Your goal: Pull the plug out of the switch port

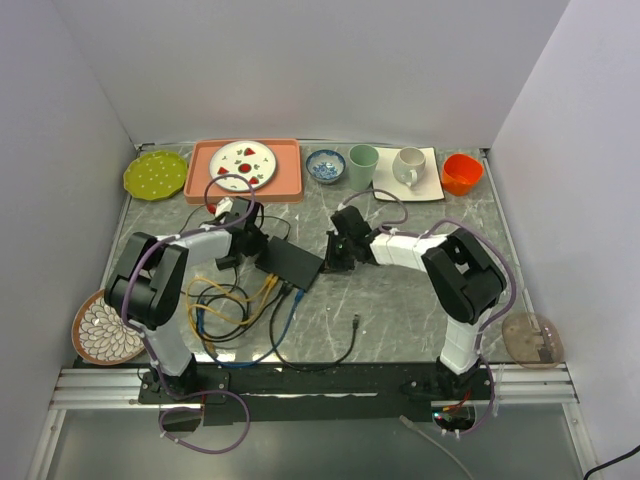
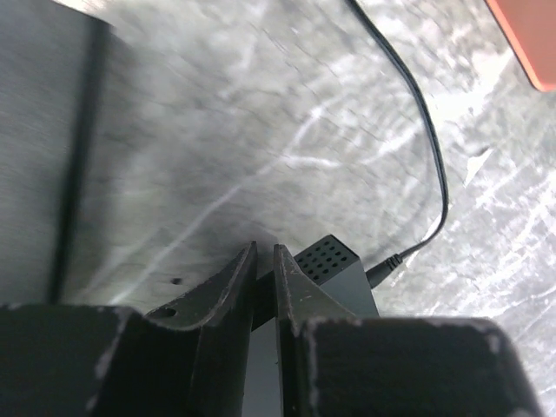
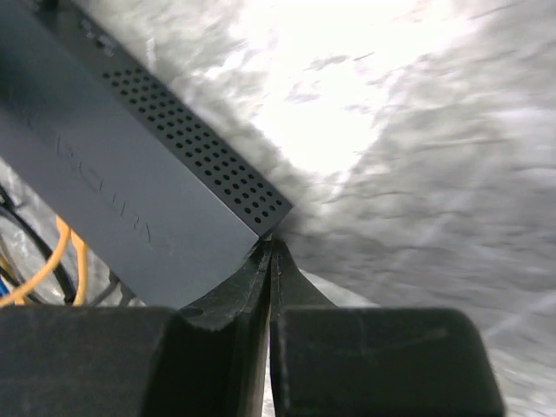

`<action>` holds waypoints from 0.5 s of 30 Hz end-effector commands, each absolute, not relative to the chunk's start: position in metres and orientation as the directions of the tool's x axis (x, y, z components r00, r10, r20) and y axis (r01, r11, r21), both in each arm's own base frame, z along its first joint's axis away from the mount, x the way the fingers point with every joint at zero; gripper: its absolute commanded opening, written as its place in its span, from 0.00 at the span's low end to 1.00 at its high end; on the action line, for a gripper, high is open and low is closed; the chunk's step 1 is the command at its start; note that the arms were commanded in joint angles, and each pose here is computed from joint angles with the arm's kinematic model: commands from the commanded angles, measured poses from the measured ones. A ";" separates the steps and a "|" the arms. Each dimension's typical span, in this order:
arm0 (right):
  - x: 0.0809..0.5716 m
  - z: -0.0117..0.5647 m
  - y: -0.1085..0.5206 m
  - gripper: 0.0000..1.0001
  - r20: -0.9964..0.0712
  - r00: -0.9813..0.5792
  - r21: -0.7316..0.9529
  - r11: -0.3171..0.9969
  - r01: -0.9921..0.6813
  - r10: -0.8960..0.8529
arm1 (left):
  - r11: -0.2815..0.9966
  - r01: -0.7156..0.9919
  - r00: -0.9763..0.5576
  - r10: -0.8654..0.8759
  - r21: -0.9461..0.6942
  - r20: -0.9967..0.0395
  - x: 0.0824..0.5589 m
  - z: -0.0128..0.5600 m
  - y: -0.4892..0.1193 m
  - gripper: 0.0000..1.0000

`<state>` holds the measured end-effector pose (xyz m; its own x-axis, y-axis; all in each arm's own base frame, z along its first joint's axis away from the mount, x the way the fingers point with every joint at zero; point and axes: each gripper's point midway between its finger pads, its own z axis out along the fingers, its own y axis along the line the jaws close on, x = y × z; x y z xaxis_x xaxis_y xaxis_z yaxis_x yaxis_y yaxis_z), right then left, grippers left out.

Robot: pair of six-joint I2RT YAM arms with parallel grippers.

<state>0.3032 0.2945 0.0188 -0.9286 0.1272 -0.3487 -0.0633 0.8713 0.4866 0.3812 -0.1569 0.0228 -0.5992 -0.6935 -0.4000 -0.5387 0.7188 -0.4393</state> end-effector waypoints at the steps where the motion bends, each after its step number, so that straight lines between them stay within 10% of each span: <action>1: 0.331 0.033 0.293 0.07 -0.393 -0.909 0.472 0.878 -0.073 0.136 | 0.748 -0.513 -0.706 -0.647 -0.421 -0.288 0.344 -0.002 -0.191 0.21; 15: 0.378 0.051 0.297 0.07 -0.405 -0.899 0.473 0.880 -0.052 0.165 | 0.737 -0.483 -0.718 -0.643 -0.472 -0.269 0.352 0.011 -0.221 0.24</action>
<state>0.3260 0.2739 0.0192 -0.9516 0.1091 -0.2873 -0.0110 0.9222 0.3865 0.3857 -0.1766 0.0239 -0.5918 -0.6955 -0.4074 -0.5186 0.7155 -0.4681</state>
